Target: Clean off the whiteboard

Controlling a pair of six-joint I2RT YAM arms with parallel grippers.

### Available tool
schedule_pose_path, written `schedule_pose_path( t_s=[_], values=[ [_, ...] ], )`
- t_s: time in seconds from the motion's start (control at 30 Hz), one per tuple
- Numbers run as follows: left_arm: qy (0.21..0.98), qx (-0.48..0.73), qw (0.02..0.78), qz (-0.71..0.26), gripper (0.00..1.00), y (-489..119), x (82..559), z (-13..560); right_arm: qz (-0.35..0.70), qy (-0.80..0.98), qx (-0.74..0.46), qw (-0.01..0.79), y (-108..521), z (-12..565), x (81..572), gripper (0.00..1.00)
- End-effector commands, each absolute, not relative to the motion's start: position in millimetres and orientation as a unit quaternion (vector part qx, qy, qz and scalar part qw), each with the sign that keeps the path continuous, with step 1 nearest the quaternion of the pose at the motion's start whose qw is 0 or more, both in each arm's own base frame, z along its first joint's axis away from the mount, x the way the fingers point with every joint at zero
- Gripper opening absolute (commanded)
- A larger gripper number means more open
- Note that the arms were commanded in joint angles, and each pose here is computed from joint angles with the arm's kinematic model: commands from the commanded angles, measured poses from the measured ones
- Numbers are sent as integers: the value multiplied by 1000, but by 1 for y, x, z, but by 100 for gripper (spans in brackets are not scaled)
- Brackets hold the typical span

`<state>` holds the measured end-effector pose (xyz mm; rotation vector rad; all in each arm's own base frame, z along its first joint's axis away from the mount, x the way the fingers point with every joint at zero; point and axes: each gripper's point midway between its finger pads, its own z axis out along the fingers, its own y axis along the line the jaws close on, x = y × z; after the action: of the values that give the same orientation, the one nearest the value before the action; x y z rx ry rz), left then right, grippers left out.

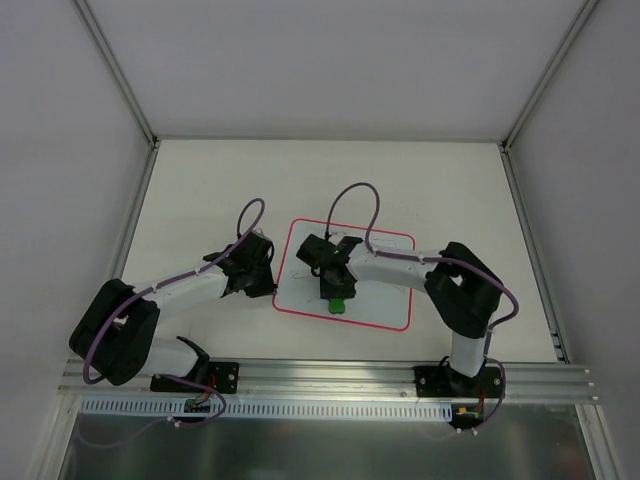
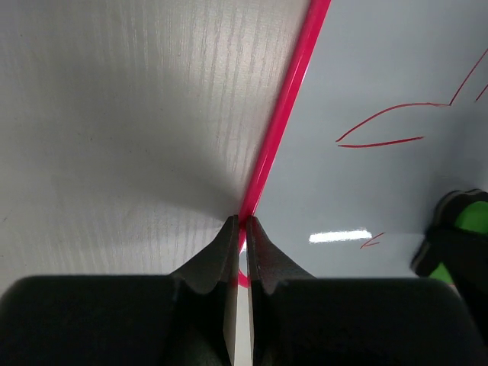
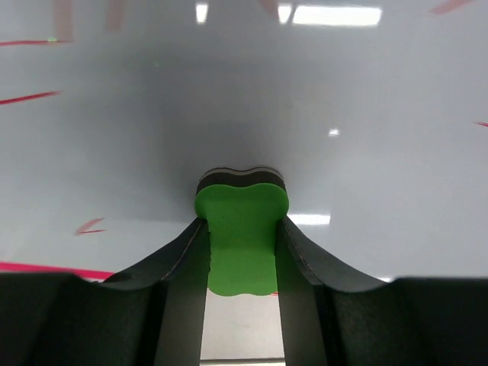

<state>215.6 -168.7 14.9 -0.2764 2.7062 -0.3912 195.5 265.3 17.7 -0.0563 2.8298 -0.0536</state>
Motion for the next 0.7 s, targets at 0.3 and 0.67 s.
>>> schedule_pose_path(
  t_s=[0.3, 0.67],
  values=[
    [984, -92, 133, -82, 0, -142, 178, -8, 61, 991, -43, 115, 370, -7, 179, 0],
    [983, -96, 133, -84, 0, -141, 176, -8, 19, 987, 33, 156, 348, -9, 207, 0]
  ],
)
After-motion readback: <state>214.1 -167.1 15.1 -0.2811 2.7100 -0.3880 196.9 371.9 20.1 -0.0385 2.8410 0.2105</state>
